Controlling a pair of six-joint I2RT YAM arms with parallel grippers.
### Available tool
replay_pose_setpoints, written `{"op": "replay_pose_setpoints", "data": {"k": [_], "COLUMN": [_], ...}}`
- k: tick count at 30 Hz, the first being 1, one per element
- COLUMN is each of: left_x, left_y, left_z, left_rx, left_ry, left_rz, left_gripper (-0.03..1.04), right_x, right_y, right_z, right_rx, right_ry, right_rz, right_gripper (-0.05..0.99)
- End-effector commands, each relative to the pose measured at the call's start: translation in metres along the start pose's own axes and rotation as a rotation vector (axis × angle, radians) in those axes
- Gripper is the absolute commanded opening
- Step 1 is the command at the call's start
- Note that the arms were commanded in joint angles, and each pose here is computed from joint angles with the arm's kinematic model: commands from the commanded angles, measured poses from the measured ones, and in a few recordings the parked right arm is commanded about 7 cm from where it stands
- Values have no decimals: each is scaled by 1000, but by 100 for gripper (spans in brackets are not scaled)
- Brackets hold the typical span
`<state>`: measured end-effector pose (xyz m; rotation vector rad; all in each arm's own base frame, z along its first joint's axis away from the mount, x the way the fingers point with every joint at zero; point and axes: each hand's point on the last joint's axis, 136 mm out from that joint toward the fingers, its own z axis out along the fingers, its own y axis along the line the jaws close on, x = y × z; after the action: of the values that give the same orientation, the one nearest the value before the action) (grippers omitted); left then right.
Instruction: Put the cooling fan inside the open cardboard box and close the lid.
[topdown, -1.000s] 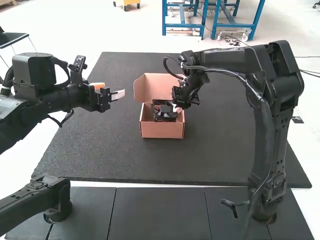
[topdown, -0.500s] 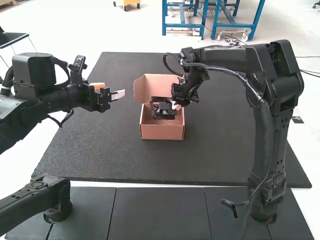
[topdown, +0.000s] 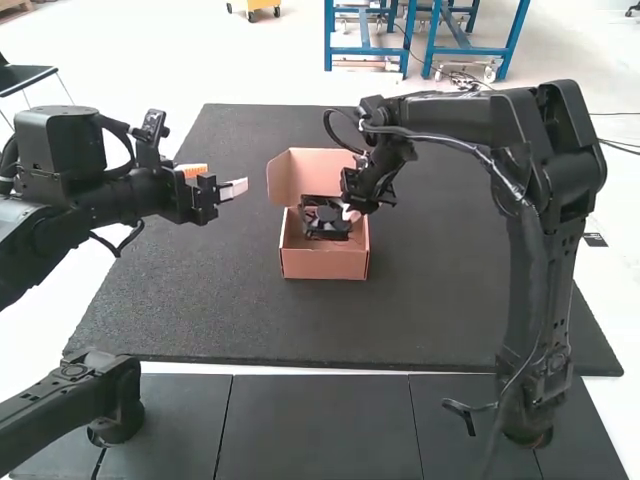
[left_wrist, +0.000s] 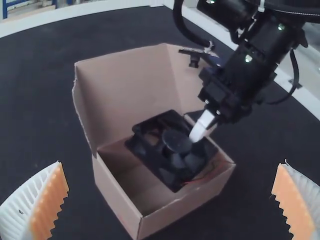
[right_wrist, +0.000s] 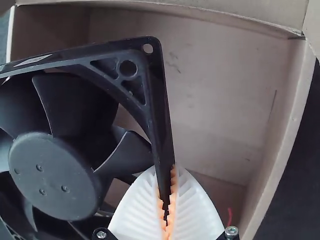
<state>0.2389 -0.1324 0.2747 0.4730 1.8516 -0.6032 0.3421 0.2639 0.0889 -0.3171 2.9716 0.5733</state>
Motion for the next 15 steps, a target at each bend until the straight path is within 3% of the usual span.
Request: {"op": "replay_pose_setpoints", "data": {"k": [1,15], "left_x": [-4,-2], "left_y": [-6,-10], "left_z": [-4,-4], "left_rx": [20,33], "left_ry": [-19,-18], "left_rz": [0,-9], "left_gripper": [97,97], "right_x": [3,-2], "right_y": [4,-5], "right_z": [7,15], "right_rx": [-11,21], "right_ry": [17,14], "right_rz": [1,15], "right_gripper": [-2,-2]}}
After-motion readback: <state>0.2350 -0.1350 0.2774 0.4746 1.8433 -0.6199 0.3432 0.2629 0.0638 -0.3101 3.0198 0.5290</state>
